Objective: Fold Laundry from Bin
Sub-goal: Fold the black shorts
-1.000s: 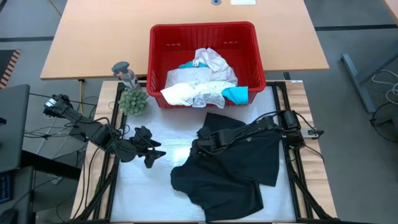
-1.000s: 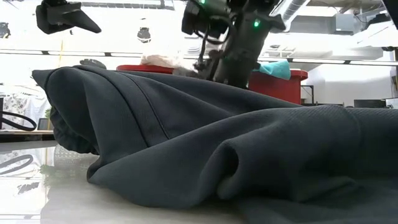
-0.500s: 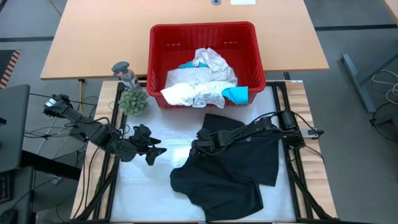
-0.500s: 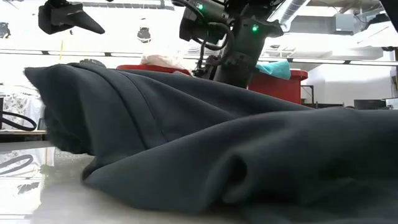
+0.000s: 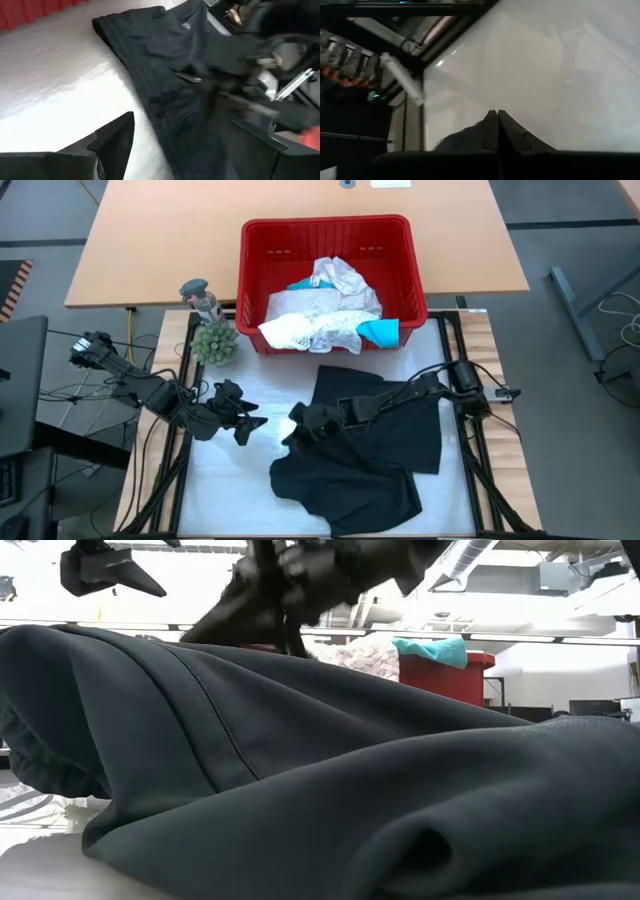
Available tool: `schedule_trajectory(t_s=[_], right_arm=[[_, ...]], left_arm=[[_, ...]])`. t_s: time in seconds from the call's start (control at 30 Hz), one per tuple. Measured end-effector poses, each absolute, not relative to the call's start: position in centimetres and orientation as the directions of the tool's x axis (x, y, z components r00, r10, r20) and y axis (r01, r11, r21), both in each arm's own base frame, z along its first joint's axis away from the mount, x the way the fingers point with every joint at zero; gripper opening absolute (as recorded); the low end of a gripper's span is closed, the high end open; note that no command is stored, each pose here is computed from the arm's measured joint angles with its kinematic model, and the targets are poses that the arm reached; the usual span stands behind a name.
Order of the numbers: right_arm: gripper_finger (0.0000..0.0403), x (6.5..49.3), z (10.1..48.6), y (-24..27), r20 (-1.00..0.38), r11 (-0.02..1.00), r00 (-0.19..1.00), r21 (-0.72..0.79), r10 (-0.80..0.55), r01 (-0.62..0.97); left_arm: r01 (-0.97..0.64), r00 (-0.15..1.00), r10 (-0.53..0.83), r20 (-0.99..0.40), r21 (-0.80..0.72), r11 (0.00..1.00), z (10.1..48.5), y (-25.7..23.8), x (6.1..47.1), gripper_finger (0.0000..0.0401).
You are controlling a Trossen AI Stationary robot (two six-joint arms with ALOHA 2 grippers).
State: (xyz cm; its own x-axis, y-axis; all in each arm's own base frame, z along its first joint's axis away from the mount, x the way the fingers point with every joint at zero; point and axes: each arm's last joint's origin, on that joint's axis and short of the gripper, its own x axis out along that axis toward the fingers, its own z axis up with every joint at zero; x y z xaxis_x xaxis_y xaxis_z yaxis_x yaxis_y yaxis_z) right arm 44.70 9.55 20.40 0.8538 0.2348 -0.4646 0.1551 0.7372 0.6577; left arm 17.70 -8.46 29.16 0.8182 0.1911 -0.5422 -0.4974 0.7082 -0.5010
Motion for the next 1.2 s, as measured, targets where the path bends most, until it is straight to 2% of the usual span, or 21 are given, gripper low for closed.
schedule_trajectory(t_s=[0.07, 0.17, 0.33, 0.47, 0.6, 0.77, 1.0, 1.2], right_arm=[[0.0031, 44.3, 21.0, 10.4, -0.463, 0.739, 0.851, 0.658, 0.248, 0.143], [0.0035, 43.1, 21.2, 11.5, -0.542, 0.750, 0.815, 0.622, 0.205, 0.225], [0.0027, 38.9, 22.4, 13.7, -0.731, 0.750, 0.681, 0.472, 0.039, 0.464], [0.0025, 35.1, 24.2, 16.2, -0.776, 0.685, 0.626, 0.417, -0.073, 0.597], [0.0034, 31.5, 26.0, 18.6, -0.751, 0.612, 0.638, 0.428, -0.167, 0.665], [0.0036, 27.9, 27.1, 20.8, -0.717, 0.537, 0.654, 0.463, -0.242, 0.705], [0.0026, 25.6, 27.1, 23.1, -0.703, 0.485, 0.675, 0.521, -0.223, 0.702], [0.0035, 24.3, 27.2, 24.6, -0.674, 0.476, 0.709, 0.564, -0.207, 0.675]], left_arm=[[-0.496, 0.822, 0.196, -0.534, -0.506, 0.706, 28.8, -8.5, 17.8, 0.0272], [-0.488, 0.823, 0.181, -0.539, -0.506, 0.712, 27.5, -8.5, 17.9, 0.0272], [-0.458, 0.851, 0.164, -0.498, -0.554, 0.695, 24.0, -7.6, 18.9, 0.0272], [-0.417, 0.893, 0.181, -0.411, -0.609, 0.674, 22.1, -6.2, 20.1, 0.0272], [-0.502, 0.852, 0.272, -0.447, -0.553, 0.665, 20.4, -4.7, 21.5, 0.0272], [-0.553, 0.808, 0.286, -0.516, -0.494, 0.671, 18.9, -3.4, 24.2, 0.0272], [-0.613, 0.744, 0.325, -0.584, -0.403, 0.680, 17.4, -2.0, 29.2, 0.0272], [-0.644, 0.690, 0.290, -0.663, -0.378, 0.665, 15.1, -0.4, 32.1, 0.0272]])
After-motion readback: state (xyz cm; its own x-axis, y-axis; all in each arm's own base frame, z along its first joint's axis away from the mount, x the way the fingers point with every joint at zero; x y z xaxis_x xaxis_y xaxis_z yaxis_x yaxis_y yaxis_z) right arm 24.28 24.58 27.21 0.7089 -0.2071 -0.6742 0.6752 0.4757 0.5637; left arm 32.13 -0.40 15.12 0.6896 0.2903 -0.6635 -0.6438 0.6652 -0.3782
